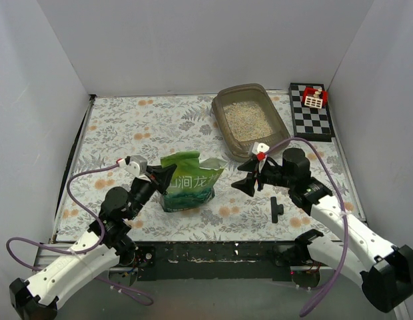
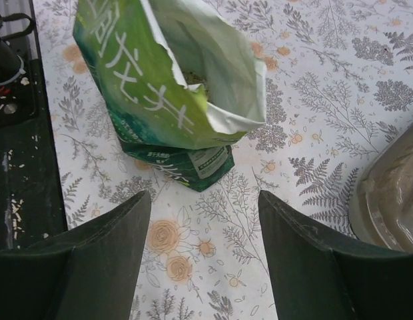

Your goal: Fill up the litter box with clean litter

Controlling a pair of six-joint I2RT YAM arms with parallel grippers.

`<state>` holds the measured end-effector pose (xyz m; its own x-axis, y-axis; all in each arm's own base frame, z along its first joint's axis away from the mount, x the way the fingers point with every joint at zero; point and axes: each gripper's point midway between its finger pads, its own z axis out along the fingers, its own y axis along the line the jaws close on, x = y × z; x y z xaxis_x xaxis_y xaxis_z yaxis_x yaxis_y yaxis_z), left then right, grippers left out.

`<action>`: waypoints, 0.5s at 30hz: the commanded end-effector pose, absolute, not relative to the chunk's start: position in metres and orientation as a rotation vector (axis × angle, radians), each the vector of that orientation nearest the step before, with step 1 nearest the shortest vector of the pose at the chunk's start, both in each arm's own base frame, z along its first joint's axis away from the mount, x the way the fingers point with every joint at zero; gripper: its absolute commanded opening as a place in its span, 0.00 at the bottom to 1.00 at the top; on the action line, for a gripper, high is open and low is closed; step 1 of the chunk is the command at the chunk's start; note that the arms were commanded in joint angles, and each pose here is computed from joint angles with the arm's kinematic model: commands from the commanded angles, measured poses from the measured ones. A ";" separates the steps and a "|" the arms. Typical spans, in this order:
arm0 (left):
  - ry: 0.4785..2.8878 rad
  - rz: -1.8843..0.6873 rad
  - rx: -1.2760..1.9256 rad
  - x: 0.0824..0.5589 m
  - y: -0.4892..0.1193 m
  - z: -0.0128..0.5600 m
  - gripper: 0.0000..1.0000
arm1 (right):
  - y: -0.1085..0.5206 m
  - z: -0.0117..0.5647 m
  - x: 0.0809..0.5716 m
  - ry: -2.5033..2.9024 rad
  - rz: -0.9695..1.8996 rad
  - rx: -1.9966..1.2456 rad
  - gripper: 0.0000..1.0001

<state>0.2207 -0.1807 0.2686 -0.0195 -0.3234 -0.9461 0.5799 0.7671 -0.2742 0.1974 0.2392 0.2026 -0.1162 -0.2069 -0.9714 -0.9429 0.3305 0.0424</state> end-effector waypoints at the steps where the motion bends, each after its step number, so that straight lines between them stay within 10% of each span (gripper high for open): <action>1: 1.331 -0.819 0.182 0.206 -0.175 0.317 0.00 | 0.251 0.211 0.216 1.399 0.873 -1.130 0.73; 15: 1.372 -0.965 0.166 0.176 -0.172 0.321 0.00 | 0.263 0.229 0.187 1.086 1.209 -1.278 0.72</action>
